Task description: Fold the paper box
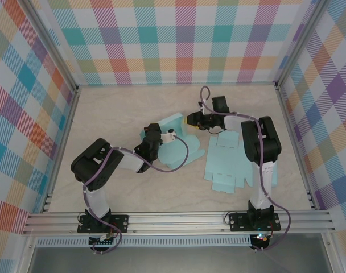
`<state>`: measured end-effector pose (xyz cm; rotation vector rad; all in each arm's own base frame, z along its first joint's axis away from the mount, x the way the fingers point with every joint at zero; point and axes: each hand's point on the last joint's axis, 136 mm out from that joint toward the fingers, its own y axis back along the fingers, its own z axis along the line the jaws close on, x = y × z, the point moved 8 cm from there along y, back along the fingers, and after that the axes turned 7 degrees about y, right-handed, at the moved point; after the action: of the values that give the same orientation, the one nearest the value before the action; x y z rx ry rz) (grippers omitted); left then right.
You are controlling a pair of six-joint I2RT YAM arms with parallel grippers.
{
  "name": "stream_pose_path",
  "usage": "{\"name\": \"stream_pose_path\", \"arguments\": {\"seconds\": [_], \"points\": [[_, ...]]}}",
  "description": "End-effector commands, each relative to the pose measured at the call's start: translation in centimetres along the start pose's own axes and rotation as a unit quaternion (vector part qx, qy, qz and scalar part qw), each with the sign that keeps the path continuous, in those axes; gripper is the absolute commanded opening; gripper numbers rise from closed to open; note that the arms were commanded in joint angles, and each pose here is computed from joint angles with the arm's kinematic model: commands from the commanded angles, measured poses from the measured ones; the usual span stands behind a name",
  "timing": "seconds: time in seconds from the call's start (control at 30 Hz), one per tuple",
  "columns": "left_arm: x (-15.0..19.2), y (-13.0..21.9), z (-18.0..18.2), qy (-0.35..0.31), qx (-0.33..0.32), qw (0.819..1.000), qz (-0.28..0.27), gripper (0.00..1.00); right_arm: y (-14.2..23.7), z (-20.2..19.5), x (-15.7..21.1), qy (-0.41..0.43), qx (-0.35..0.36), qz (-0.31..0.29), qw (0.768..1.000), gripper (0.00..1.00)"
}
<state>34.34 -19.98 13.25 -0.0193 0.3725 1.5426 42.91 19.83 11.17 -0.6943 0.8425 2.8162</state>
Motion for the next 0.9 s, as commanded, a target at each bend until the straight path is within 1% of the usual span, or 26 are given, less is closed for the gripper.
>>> {"name": "stream_pose_path", "arguments": {"seconds": [0.0,0.53,0.77,0.87], "points": [[-0.3,-0.2,-0.3,-0.001,0.004,1.000,-0.003,0.00,0.3,2.4,-0.1,0.059,-0.005,-0.010,0.998,0.49],[-0.3,-0.2,-0.2,-0.003,0.004,1.000,-0.005,0.00,0.3,3.4,1.9,0.102,-0.001,-0.013,0.995,0.57],[-0.5,-0.1,-0.1,-0.003,0.005,1.000,-0.010,0.00,-0.5,3.0,1.1,0.118,0.023,-0.026,0.992,0.56],[-0.5,0.0,-0.3,-0.004,0.007,1.000,-0.012,0.00,-0.9,2.7,0.4,0.129,0.043,-0.037,0.990,0.53]]}}
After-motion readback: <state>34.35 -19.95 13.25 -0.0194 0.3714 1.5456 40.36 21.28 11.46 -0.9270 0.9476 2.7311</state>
